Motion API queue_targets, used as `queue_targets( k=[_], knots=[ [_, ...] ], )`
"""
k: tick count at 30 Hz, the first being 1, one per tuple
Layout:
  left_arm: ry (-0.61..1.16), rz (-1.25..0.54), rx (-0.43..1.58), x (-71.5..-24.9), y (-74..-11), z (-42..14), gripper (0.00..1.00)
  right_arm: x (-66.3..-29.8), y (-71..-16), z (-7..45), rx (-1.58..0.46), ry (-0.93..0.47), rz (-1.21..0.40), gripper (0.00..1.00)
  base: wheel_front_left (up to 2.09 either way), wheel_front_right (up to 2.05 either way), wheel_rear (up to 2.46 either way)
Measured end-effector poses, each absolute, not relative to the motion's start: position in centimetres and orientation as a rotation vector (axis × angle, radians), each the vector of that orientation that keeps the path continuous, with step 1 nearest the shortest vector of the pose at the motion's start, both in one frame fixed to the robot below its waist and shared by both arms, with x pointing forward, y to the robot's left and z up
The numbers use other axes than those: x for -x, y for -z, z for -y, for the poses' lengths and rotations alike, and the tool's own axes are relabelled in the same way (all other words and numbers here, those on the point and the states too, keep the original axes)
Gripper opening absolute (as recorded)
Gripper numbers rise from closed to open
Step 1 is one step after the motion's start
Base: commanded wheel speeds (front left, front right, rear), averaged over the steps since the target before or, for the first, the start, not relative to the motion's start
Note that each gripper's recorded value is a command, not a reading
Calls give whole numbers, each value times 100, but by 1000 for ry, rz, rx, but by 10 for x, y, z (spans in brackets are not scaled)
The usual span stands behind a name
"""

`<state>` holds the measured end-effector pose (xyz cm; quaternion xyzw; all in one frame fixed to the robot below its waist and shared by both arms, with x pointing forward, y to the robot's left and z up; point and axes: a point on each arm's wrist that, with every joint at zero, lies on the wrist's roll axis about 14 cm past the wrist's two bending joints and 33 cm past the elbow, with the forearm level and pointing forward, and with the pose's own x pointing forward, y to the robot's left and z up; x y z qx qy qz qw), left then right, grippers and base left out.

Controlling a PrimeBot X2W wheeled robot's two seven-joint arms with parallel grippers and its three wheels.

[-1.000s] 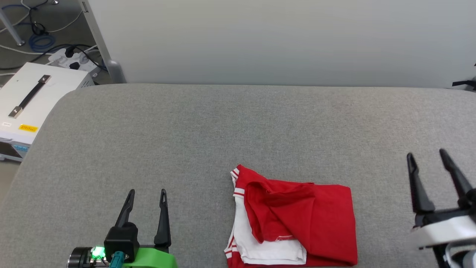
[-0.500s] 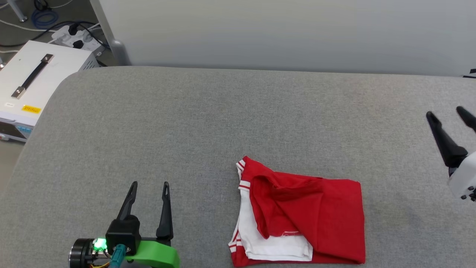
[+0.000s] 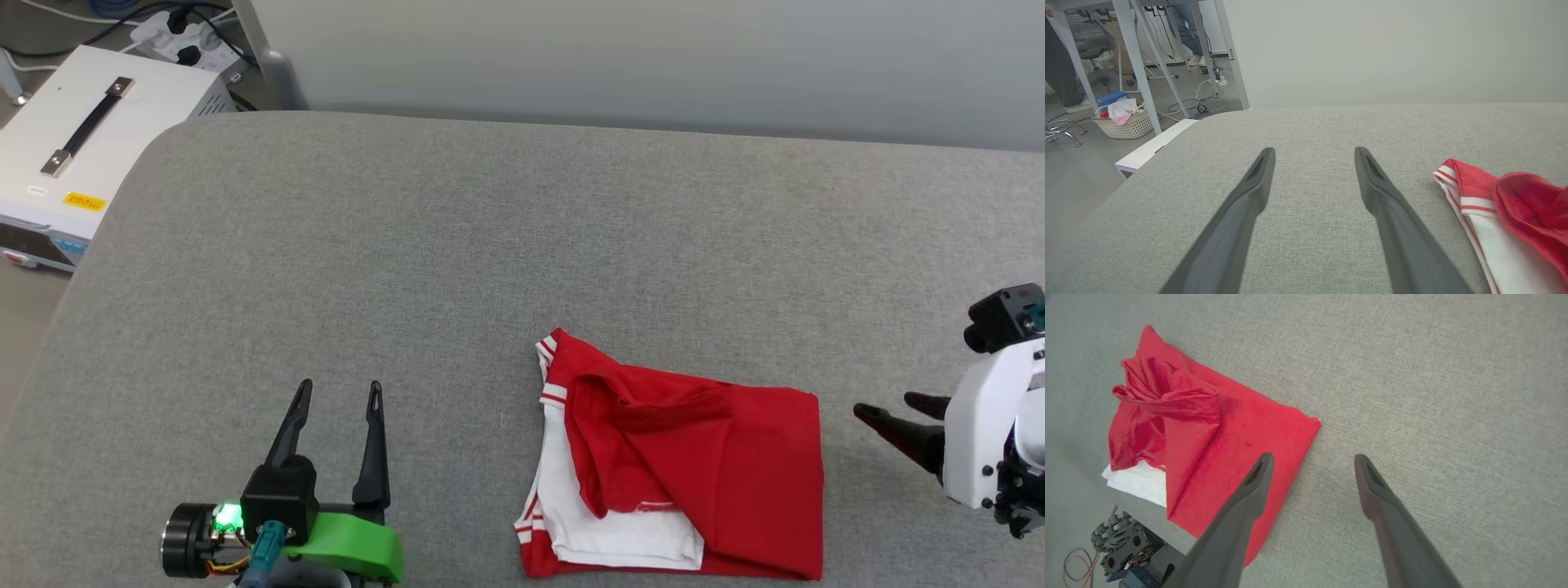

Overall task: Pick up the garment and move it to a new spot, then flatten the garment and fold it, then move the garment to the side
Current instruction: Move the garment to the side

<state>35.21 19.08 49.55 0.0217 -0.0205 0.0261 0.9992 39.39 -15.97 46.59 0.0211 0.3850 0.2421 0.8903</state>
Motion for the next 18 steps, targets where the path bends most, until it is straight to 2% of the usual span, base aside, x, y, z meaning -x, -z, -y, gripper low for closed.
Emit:
queue_targets(
  k=[5, 18],
  knots=[
    [-61, 26, -45, -354, -491, -193, 100, -381, -438, 148, -83, -535, -924, 100, 0, 0, 0],
    [-69, -1, -52, -366, -482, -197, 100, -367, -377, 113, -177, -580, -1076, 100, 0, 0, 0]
  ],
)
